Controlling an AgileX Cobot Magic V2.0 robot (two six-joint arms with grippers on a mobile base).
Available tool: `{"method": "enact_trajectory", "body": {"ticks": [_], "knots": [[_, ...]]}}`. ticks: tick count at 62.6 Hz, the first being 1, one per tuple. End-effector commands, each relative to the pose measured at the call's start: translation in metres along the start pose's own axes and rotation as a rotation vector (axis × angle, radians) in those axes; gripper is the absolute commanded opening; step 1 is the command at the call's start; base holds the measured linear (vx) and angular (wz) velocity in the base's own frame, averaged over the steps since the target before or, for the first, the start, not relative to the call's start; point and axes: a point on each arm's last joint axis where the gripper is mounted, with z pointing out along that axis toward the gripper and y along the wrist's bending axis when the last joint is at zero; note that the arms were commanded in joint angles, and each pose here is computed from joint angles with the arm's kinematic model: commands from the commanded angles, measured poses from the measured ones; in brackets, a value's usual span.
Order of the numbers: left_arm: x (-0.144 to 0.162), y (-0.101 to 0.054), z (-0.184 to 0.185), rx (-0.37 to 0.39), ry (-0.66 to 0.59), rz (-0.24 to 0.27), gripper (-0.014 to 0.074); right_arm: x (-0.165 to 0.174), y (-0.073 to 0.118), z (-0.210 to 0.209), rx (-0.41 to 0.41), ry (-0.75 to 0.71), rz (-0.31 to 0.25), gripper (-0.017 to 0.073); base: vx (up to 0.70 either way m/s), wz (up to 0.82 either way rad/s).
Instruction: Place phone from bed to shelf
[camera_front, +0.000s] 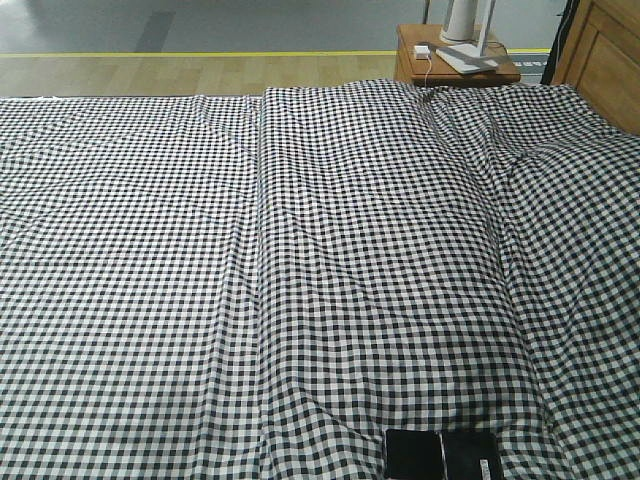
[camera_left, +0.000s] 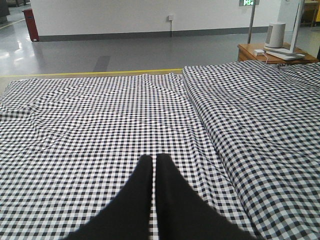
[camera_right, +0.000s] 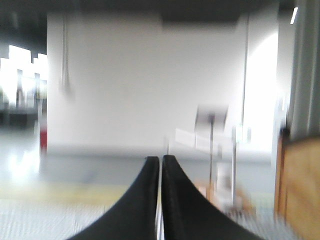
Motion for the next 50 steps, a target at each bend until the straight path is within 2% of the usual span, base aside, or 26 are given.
{"method": "enact_trajectory", "body": {"ticks": [1, 7, 14, 25, 31, 38, 50], "knots": [[-0.004, 0.0, 0.0, -0.003, -0.071, -0.009, 0.0001, -0.002, 0.0, 0.028, -0.01, 0.122, -0.007, 0.0034, 0.0, 0.0], [-0.004, 0.0, 0.0, -0.003, -0.071, -0.009, 0.0001, 0.013, 0.001, 0.048, -0.021, 0.256, 0.01, 0.0079, 0.0, 0.0], [-0.004, 0.0, 0.0, -0.003, -0.071, -0.009, 0.0001, 0.038, 0.002, 0.069, -0.034, 0.449, 0.024, 0.0171, 0.0, 0.0], [-0.004, 0.0, 0.0, -0.003, -0.071, -0.009, 0.0001, 0.069, 0.004, 0.091, -0.045, 0.661, 0.028, 0.0412, 0.0, 0.0], [-0.004, 0.0, 0.0, -0.003, -0.071, -0.009, 0.0001, 0.081, 0.004, 0.102, -0.048, 0.724, 0.03, 0.057, 0.0, 0.0], [-0.004, 0.0, 0.0, -0.003, -0.071, -0.009, 0.0001, 0.094, 0.004, 0.113, -0.048, 0.78, 0.026, 0.0711, 0.0, 0.0], [-0.004, 0.0, 0.0, -0.003, -0.071, -0.009, 0.0001, 0.117, 0.004, 0.131, -0.046, 0.868, 0.031, 0.0717, 0.0, 0.0]]}}
